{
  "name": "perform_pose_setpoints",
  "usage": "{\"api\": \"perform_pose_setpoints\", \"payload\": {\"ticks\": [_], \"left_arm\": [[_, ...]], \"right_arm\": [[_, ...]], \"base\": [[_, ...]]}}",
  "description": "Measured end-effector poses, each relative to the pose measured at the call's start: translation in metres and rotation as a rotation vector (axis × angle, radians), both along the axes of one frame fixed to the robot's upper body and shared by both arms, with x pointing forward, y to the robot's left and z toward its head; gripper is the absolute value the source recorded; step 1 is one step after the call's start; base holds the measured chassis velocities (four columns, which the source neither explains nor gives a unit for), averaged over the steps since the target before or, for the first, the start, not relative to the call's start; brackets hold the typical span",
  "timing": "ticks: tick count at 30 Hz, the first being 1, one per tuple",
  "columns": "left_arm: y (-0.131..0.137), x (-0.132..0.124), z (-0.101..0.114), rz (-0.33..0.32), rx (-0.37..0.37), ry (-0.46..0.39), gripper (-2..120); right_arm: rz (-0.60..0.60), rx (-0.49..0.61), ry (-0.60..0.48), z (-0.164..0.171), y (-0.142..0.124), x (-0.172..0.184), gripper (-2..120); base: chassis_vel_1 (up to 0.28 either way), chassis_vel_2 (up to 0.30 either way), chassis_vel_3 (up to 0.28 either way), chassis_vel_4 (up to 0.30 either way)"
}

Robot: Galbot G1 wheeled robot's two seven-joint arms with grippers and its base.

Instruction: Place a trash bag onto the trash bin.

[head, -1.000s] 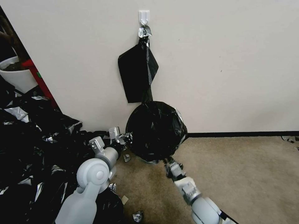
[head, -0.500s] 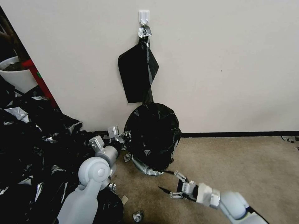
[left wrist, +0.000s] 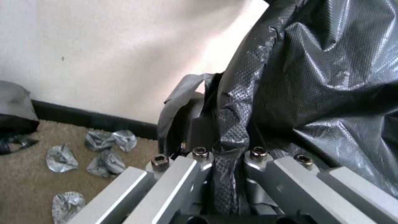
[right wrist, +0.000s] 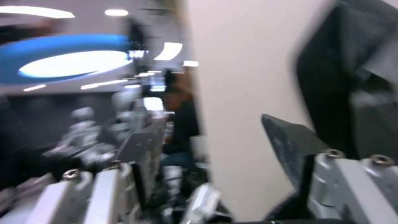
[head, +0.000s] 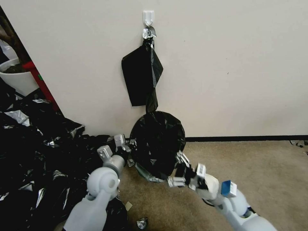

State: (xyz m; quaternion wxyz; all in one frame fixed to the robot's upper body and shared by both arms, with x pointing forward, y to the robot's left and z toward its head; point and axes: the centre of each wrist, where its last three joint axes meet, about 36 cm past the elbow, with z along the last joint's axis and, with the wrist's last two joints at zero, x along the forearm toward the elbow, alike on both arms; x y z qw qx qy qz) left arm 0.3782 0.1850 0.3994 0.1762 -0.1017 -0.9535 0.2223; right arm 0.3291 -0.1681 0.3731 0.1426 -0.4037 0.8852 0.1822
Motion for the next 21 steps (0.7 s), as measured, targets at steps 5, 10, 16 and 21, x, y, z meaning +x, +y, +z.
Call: {"api": "perform_pose_setpoints", "payload": {"ticks": [5,10,16,21], "left_arm": [[-0.006,-0.008,-0.006,0.006,0.009,-0.024,3],[-0.007,-0.014,-0.008,0.007,0.025,-0.042,3],[-0.007,-0.017,-0.01,-0.002,0.042,-0.093,3],[-0.01,-0.019,-0.012,-0.023,0.058,-0.125,3]], "right_arm": [[-0.201,0.037,0.264,0.021,0.047,-0.017,45],[-0.434,-0.027,0.52,0.029,0.075,-0.017,26],[-0.604,-0.105,0.682,0.03,0.097,0.0,2],[-0.666,-0.175,0.743,0.026,0.106,0.012,0]], "base": [[0.0,0.0,0.0,0.0],[0.0,0.0,0.0,0.0],[0.0,0.0,0.0,0.0],[0.0,0.0,0.0,0.0]]}}
